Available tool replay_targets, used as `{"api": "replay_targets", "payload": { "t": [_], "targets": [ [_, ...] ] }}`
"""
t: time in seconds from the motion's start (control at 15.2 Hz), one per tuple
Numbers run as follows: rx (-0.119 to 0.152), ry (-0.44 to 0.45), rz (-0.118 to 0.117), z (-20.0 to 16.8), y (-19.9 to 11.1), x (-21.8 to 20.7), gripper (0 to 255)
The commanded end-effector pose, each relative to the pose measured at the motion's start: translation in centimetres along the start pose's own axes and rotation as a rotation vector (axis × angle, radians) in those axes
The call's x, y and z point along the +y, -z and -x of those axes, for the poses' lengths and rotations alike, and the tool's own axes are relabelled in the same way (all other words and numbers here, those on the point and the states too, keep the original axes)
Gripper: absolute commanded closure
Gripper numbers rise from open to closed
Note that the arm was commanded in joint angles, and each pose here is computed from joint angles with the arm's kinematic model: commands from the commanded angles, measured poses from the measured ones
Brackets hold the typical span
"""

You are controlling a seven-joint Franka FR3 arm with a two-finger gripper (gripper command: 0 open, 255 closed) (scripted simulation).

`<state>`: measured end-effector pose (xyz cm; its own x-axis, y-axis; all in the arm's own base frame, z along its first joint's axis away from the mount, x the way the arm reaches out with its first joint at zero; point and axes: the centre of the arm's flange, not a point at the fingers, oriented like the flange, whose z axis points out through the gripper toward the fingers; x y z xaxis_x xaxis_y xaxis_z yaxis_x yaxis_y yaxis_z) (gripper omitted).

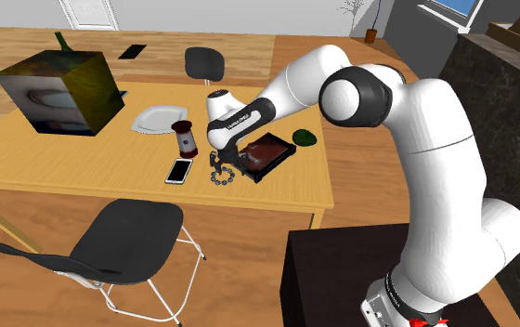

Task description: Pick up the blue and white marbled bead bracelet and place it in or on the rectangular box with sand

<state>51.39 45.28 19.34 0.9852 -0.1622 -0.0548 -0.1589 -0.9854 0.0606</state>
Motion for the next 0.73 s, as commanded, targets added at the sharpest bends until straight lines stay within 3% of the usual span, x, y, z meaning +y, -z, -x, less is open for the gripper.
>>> {"api": "replay_targets", "payload": {
  "t": [0.0, 0.46, 0.53, 0.66],
  "targets": [
    [0.000, 0.000, 0.000, 0.01, -0.63, 0.05, 0],
    [0.000, 0.000, 0.000, 0.00, -0.63, 0.05, 0],
    [0.000, 0.000, 0.000, 0.01, -0.62, 0.05, 255],
    [0.000, 0.000, 0.000, 0.01, -0.62, 0.06, 255]
  ]
}}
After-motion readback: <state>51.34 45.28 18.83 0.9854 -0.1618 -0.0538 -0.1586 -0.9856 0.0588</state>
